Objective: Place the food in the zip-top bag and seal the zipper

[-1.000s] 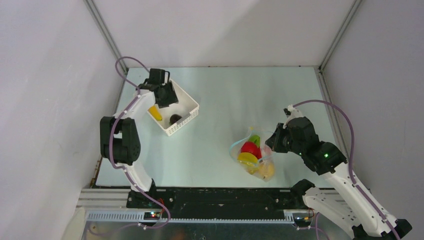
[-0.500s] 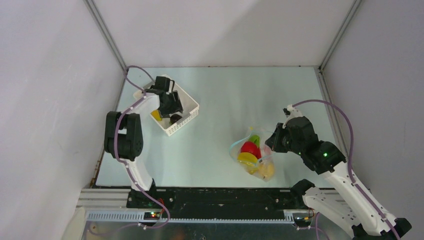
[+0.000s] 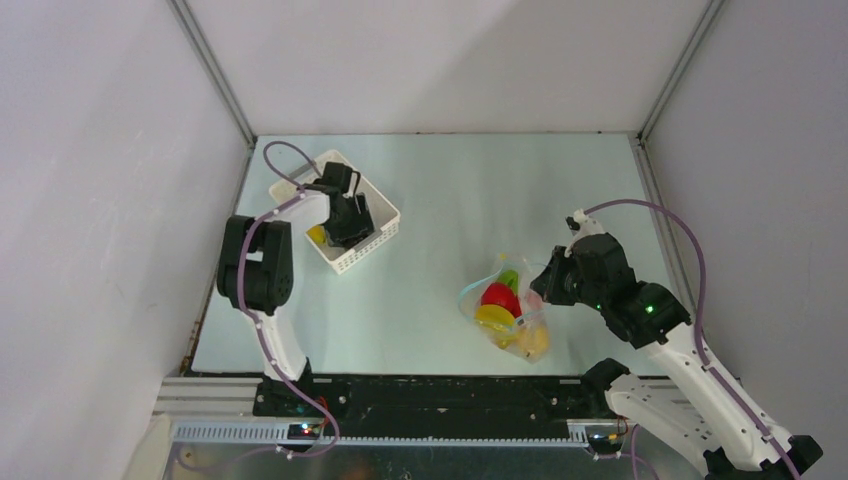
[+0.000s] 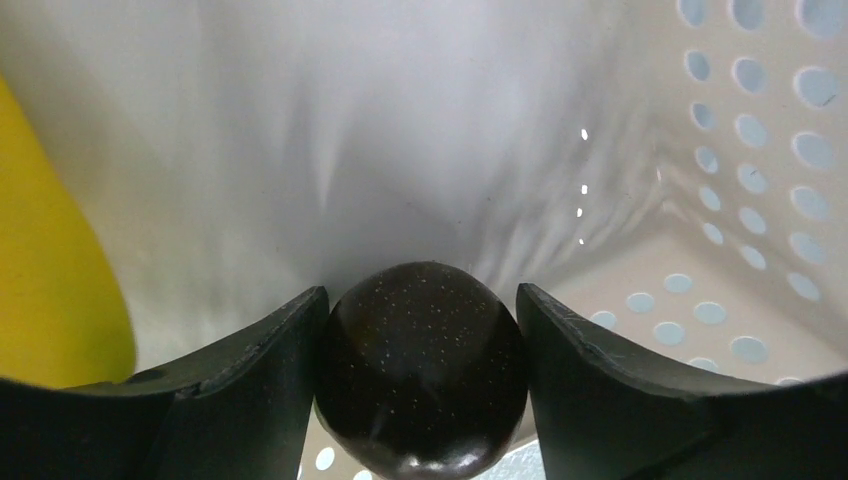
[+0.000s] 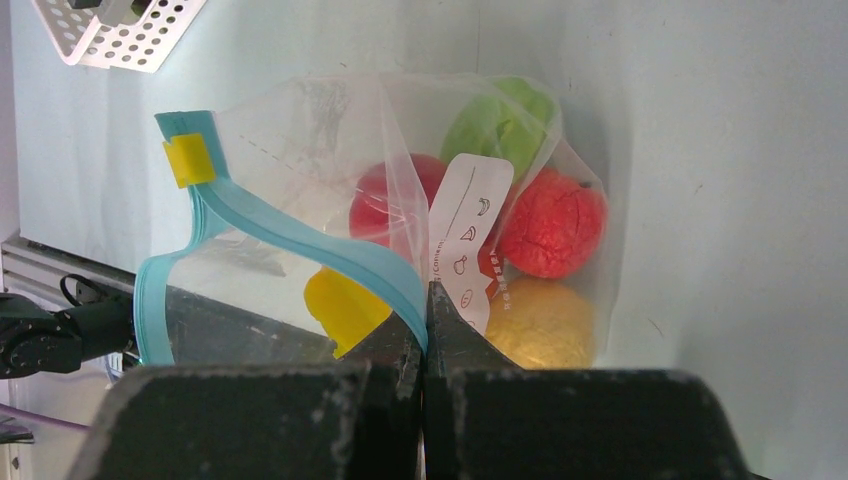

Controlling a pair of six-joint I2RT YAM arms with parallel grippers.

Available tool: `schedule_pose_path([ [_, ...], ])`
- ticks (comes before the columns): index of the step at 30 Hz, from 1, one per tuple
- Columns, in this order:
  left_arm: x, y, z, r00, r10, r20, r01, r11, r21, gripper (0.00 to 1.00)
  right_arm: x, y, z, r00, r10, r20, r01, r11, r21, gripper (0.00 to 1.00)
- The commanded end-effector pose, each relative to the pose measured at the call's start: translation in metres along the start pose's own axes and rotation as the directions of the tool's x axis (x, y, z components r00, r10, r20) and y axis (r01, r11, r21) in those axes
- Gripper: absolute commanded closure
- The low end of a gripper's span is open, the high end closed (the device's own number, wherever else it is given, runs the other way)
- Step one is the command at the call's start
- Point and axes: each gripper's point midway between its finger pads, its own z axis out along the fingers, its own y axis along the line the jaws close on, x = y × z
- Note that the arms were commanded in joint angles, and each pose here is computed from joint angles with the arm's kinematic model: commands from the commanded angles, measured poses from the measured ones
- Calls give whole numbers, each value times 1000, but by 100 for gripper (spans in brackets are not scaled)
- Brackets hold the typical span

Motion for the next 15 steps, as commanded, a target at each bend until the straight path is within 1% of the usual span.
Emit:
schedule_pose_path([
  [1, 7, -10, 6, 1000, -11, -17, 12, 999, 30, 34, -6, -1, 2, 999, -2, 32, 2, 1000, 6, 100],
  [2, 7, -11, 6, 1000, -15, -18, 16, 999, 32, 38, -6, -1, 2, 999, -3, 33, 3, 1000, 6, 100],
  [3, 8, -12, 7, 1000, -15, -20, 16, 999, 35, 45, -7, -1, 2, 999, -4, 37, 4, 1000, 5, 100],
  [4, 8, -13, 6, 1000, -16, -18, 17, 999, 37, 48, -7, -1, 2, 999, -5, 39, 5, 1000, 5, 100],
  [5, 8, -14, 6, 1000, -16, -18, 17, 999, 38, 54, -8, -1, 1, 999, -6, 42, 6, 1000, 3, 100],
  [8, 7, -14, 2, 1000, -19, -9, 19, 999, 41, 64, -8, -1, 2, 999, -6, 43, 6, 1000, 5, 100],
  [12, 1, -16, -9, 1000, -23, 17, 22, 999, 43, 72, -8, -1, 2, 999, -6, 42, 6, 1000, 4, 100],
  [15, -10, -18, -25, 998, -22, 56, 20, 999, 41, 74, -9, 0, 1, 999, -6, 46, 6, 1000, 0, 100],
])
